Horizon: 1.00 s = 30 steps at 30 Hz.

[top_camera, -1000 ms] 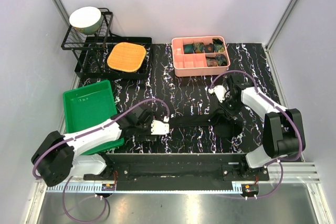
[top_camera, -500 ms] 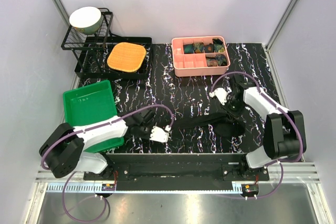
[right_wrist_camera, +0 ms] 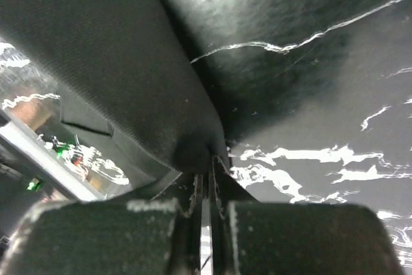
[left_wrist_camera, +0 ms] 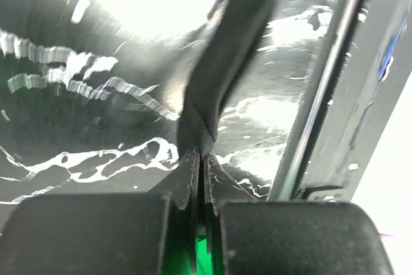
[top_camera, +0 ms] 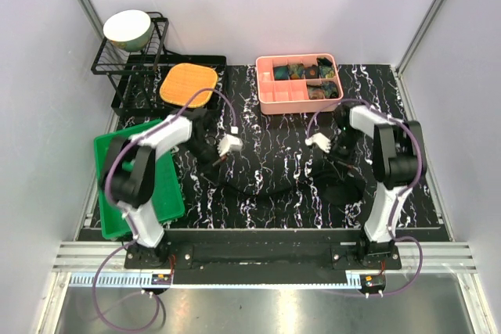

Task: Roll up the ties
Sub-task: Flatten out the tie at the center of the board.

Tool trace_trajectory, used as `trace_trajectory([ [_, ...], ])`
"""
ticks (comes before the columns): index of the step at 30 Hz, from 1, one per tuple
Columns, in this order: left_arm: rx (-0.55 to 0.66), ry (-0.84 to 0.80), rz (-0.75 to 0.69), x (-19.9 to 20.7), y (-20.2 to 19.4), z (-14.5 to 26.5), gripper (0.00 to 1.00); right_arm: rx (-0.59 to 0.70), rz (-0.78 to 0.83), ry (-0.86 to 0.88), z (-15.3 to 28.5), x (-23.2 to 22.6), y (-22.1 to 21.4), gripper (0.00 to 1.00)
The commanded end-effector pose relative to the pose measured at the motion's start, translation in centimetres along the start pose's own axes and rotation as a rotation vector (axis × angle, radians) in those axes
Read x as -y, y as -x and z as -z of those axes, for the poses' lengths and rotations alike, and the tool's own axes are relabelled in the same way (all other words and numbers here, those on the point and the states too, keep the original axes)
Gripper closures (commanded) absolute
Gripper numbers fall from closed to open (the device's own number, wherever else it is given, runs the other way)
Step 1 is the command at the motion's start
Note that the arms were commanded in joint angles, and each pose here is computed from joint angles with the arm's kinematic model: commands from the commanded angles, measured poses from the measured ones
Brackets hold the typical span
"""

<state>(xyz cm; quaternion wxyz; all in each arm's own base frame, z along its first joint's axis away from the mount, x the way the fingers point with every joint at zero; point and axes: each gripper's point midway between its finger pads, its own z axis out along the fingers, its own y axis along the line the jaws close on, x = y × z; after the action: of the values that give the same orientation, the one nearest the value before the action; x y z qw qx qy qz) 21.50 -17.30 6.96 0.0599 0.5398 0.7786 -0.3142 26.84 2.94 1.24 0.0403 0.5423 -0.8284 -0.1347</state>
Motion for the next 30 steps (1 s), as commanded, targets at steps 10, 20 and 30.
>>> trace_trajectory([
  [10, -0.017, -0.012, 0.503, -6.7, -3.8, -0.5, 0.99, 0.092, -0.041, 0.003, 1.7, 4.5, 2.8, 0.06],
  [20, 0.023, 0.161, 0.422, -8.4, -3.0, 3.1, 0.50, 0.218, -0.308, -0.118, 9.2, 4.8, -3.4, 0.00],
  [30, 0.069, 0.454, 0.121, -8.2, 1.2, 7.5, 0.35, 0.306, -0.637, -0.233, 10.6, 3.9, -6.2, 0.05],
])
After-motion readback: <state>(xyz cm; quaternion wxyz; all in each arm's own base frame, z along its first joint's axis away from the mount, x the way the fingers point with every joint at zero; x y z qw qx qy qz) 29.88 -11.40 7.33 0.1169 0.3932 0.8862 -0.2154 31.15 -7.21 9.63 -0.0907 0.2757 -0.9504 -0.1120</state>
